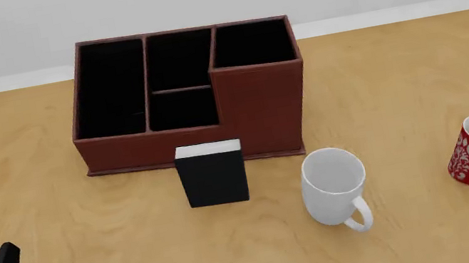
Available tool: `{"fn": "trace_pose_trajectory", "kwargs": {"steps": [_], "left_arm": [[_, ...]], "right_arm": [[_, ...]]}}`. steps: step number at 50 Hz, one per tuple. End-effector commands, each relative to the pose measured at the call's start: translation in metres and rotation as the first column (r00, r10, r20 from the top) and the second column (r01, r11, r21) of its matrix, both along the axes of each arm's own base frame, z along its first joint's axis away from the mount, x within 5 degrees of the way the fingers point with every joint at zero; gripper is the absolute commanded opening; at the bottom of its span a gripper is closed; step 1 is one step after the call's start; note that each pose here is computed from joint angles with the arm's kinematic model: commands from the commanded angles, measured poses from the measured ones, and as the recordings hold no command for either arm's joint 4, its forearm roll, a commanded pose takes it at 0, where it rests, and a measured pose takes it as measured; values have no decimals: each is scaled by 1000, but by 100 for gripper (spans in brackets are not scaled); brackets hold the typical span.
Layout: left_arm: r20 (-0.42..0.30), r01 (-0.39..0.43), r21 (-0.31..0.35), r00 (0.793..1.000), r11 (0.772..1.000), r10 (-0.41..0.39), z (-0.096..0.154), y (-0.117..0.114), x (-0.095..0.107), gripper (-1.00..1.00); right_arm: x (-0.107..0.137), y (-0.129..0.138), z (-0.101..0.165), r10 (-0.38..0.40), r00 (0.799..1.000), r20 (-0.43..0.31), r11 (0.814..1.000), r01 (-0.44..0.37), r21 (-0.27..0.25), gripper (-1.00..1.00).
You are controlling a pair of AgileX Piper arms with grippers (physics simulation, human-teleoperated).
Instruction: Pick up the red mug and place it to the right of the caddy.
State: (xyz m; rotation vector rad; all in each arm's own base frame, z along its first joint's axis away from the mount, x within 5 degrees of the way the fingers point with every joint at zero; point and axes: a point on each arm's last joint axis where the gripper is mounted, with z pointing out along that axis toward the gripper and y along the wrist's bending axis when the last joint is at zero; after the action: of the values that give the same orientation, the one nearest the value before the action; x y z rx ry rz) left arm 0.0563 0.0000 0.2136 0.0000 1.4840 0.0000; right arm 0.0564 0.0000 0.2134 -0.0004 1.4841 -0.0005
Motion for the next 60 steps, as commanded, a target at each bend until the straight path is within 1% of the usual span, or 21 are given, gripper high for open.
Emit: {"fn": "trace_pose_trajectory", "kwargs": {"steps": [1, 17, 22, 25, 26, 27, 28, 29, 30, 32, 35, 38, 40, 41, 43, 50, 51, 55, 57, 59, 60], "left_arm": [[-1, 0, 0, 1000, 1000, 0, 1, 0, 0, 100], [-1, 0, 0, 1000, 1000, 0, 1, 0, 0, 100], [-1, 0, 0, 1000, 1000, 0, 1, 0, 0, 100], [-1, 0, 0, 1000, 1000, 0, 1, 0, 0, 100], [-1, 0, 0, 1000, 1000, 0, 1, 0, 0, 100], [-1, 0, 0, 1000, 1000, 0, 1, 0, 0, 100], [-1, 0, 0, 1000, 1000, 0, 1, 0, 0, 100], [-1, 0, 0, 1000, 1000, 0, 1, 0, 0, 100], [-1, 0, 0, 1000, 1000, 0, 1, 0, 0, 100], [-1, 0, 0, 1000, 1000, 0, 1, 0, 0, 100], [-1, 0, 0, 1000, 1000, 0, 1, 0, 0, 100], [-1, 0, 0, 1000, 1000, 0, 1, 0, 0, 100], [-1, 0, 0, 1000, 1000, 0, 1, 0, 0, 100], [-1, 0, 0, 1000, 1000, 0, 1, 0, 0, 100], [-1, 0, 0, 1000, 1000, 0, 1, 0, 0, 100], [-1, 0, 0, 1000, 1000, 0, 1, 0, 0, 100], [-1, 0, 0, 1000, 1000, 0, 1, 0, 0, 100], [-1, 0, 0, 1000, 1000, 0, 1, 0, 0, 100], [-1, 0, 0, 1000, 1000, 0, 1, 0, 0, 100], [-1, 0, 0, 1000, 1000, 0, 1, 0, 0, 100], [-1, 0, 0, 1000, 1000, 0, 1, 0, 0, 100]], "right_arm": [[3, 1, 0, 8, 1000, -9, 1000, -8, -13, 100], [6, 2, 0, 29, 999, -20, 1000, -29, -3, 100], [5, 2, 0, 27, 1000, -17, 1000, -27, -7, 100], [10, 0, 2, -1, 999, -37, 1000, 0, -17, 100], [5, -1, 7, -7, 1000, -11, 1000, 7, 18, 100], [6, -1, 8, -8, 1000, -29, 1000, 8, 8, 100], [13, -1, 7, -18, 997, -75, 1000, 19, 12, 100], [9, -1, 10, -20, 998, -61, 1000, 21, 18, 100], [8, -1, 13, -22, 997, -70, 1000, 23, 9, 100], [10, -2, 17, -37, 995, -88, 999, 35, -26, 100], [10, -3, 27, -50, 994, -99, 999, 49, -5, 100], [12, -4, 32, -63, 991, -120, 998, 62, -10, 100], [16, -6, 34, -78, 986, -146, 997, 75, -29, 100], [15, -5, 37, -72, 987, -141, 997, 70, -17, 100], [21, -6, 35, -83, 982, -173, 996, 78, -31, 100], [30, -9, 37, -103, 969, -225, 995, 102, -16, 100], [32, -10, 36, -110, 965, -236, 994, 108, -23, 100], [35, -13, 35, -136, 957, -257, 991, 129, -44, 100], [35, -12, 37, -134, 956, -259, 991, 128, -40, 100], [36, -14, 36, -146, 952, -268, 989, 135, -57, 100], [35, -13, 37, -143, 952, -269, 990, 134, -51, 100]]}}
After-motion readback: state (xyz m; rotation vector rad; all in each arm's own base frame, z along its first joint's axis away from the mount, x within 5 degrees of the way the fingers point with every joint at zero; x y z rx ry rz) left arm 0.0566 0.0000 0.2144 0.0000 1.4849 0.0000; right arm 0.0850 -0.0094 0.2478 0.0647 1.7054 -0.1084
